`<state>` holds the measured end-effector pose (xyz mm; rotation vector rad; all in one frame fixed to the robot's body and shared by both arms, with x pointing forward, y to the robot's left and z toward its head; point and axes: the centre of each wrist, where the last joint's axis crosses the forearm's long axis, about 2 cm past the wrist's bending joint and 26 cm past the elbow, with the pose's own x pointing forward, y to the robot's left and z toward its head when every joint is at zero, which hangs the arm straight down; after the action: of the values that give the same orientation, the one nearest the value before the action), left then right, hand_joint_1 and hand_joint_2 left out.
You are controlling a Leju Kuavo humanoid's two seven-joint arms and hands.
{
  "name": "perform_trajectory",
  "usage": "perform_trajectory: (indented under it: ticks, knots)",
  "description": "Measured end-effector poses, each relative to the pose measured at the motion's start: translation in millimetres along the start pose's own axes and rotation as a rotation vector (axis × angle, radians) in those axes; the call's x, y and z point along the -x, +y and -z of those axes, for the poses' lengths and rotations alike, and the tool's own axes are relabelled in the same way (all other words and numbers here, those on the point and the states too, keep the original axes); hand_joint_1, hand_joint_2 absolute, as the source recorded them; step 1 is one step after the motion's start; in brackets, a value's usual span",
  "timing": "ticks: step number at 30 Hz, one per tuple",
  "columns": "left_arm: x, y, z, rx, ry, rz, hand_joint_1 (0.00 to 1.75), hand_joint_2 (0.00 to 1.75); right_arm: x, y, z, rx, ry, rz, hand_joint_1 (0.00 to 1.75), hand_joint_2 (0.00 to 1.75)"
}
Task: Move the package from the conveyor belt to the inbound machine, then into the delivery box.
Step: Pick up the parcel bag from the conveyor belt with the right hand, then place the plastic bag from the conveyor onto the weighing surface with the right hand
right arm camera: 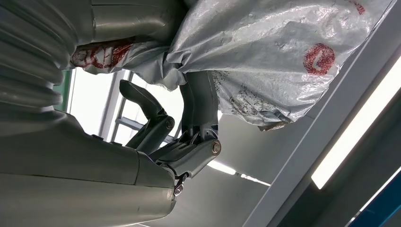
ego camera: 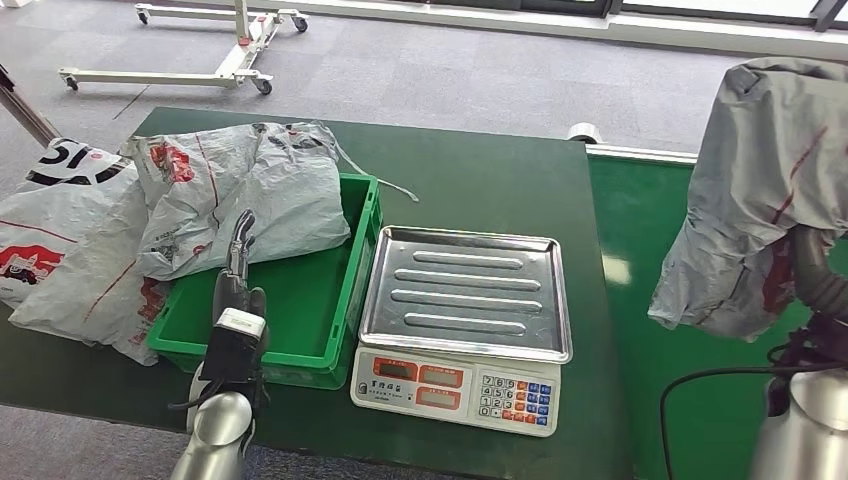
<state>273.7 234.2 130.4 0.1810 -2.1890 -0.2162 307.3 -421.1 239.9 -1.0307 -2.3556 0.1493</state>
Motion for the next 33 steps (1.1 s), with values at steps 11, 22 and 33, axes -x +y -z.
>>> perform_trajectory:
  ticks: [11,22,33]
  knots:
    - [4,-18,12,0.046,-0.024,-0.063,0.00,0.00,-26,134,9,-0.420,-0.026,0.065,1.75,1.75]
    - [9,-26,8,0.061,-0.007,-0.090,0.00,0.00,-50,227,-10,-0.700,0.015,0.152,1.75,1.75]
    - [16,-30,2,0.079,0.014,-0.101,0.00,0.00,-47,237,-26,-0.760,0.057,0.136,1.75,1.75]
